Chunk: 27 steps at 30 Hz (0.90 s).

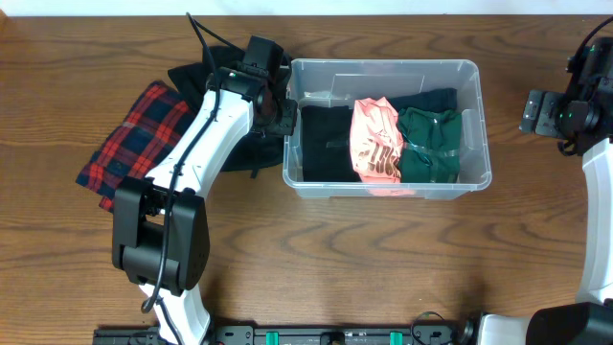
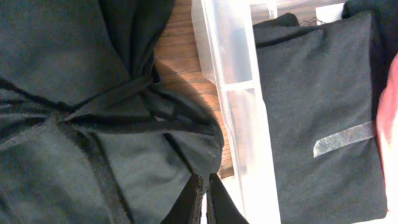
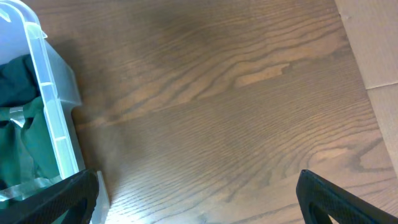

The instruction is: Pack container

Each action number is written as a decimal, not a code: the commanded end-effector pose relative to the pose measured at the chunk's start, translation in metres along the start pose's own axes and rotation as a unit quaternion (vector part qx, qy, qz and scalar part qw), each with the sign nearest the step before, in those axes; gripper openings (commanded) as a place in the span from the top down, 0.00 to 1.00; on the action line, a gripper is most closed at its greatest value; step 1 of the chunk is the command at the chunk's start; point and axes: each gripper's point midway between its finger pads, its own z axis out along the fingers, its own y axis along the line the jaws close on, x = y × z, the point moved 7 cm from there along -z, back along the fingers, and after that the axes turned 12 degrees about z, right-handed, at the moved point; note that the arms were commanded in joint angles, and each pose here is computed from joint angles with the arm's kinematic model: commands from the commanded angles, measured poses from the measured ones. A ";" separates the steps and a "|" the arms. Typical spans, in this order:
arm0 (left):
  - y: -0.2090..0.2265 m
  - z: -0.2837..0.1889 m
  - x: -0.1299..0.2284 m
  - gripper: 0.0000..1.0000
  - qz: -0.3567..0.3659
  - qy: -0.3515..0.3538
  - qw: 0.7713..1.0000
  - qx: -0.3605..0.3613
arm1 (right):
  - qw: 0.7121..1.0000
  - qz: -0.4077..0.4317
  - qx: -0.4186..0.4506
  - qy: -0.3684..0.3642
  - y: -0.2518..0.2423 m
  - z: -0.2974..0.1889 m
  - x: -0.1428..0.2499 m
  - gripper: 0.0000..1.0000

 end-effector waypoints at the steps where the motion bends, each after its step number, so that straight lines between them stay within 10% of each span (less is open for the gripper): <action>1: -0.010 -0.004 -0.003 0.94 0.001 -0.012 0.999 0.035 | 1.000 0.007 0.007 -0.003 -0.002 -0.001 -0.002 0.01; 19: 0.074 -0.046 -0.011 0.92 -0.080 -0.075 0.986 -0.122 | 1.000 0.007 0.007 -0.003 -0.002 -0.001 -0.002 0.01; 27: 0.126 -0.059 -0.007 0.44 -0.139 -0.108 0.973 -0.150 | 1.000 0.007 0.007 -0.003 -0.002 -0.001 -0.002 0.01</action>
